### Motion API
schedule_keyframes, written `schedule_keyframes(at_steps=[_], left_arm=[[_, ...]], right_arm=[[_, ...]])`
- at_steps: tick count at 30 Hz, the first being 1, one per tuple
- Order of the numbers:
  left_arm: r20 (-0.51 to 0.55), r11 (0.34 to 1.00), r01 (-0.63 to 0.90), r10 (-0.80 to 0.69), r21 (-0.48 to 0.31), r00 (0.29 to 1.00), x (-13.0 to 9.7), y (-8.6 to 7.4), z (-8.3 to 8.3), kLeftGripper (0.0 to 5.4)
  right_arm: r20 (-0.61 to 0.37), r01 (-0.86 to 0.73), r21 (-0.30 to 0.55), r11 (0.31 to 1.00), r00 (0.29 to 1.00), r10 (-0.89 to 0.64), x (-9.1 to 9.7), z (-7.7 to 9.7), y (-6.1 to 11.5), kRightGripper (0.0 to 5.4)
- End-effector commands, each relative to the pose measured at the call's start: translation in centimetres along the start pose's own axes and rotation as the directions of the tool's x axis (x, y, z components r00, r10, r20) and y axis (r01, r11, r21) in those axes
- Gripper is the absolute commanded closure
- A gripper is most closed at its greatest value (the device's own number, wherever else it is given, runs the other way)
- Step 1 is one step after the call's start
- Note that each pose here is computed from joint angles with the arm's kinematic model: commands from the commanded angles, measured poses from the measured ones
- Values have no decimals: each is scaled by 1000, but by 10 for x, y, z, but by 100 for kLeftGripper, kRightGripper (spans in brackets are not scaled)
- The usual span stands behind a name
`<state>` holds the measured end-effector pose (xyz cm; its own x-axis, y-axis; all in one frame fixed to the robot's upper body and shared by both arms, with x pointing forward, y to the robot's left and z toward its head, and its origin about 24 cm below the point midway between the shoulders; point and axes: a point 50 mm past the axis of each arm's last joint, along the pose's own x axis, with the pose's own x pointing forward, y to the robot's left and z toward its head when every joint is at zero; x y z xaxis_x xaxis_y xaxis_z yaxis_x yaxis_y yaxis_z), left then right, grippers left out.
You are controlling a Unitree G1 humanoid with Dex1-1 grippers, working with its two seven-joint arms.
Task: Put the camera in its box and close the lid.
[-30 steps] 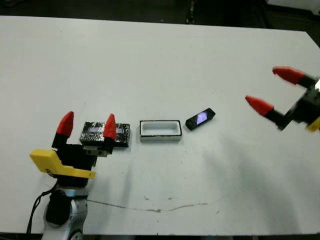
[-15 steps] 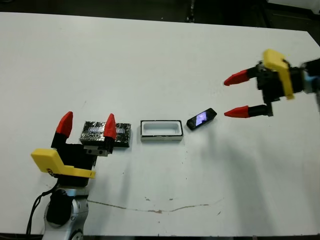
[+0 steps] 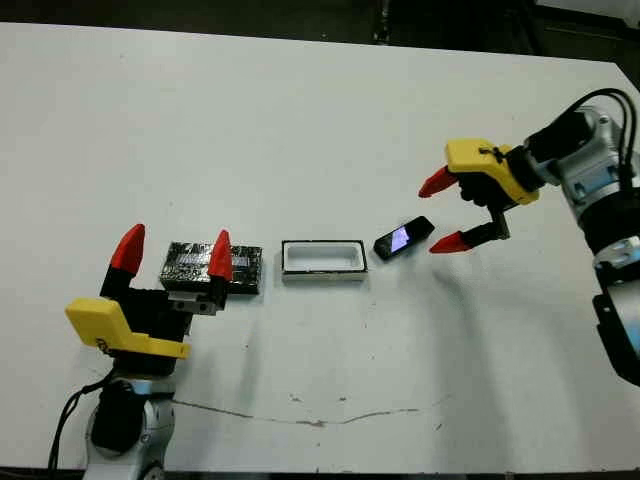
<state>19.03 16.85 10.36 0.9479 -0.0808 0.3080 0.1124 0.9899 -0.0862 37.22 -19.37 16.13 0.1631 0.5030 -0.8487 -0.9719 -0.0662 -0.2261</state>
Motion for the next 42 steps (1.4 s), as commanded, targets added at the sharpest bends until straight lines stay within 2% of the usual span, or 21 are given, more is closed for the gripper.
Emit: schedule_keyframes(at_steps=[1,3,11,14,20,22,26,35,42], left_arm=[[-21,1000,-2,2,-5,1000,-2,2,-3,2],[-21,1000,-5,5,7,1000,-2,2,-2,2],[-16,1000,3,-3,-12,1000,-2,2,-3,2],[-19,1000,1,-1,6,1000,-2,2,-3,2],[-19,1000,-2,2,1,1000,-2,1,-3,2],[-18,1000,-2,2,0,1000,-2,1,-3,0],[-12,1000,10,-11,-11,1000,-2,1,-3,0],[-21,1000,-16,16,7,1000,-2,0,-2,0],[-14,1000,-7,7,-15,1000,-2,0,-2,0]], right_arm=[[-31,5,-64,998,999,-7,5,2,-1,0],[-33,11,-78,997,999,-13,7,2,0,0],[-10,-13,-41,999,1000,13,11,1,1,0],[-8,-19,-22,1000,1000,19,13,0,2,0],[6,-20,-19,1000,1000,20,13,-1,3,0],[20,-24,-9,1000,1000,24,14,-2,4,13],[29,-29,-17,999,999,30,16,-4,7,65],[15,-89,98,991,996,88,27,-9,12,196],[-29,-102,44,994,994,103,36,-9,17,303]])
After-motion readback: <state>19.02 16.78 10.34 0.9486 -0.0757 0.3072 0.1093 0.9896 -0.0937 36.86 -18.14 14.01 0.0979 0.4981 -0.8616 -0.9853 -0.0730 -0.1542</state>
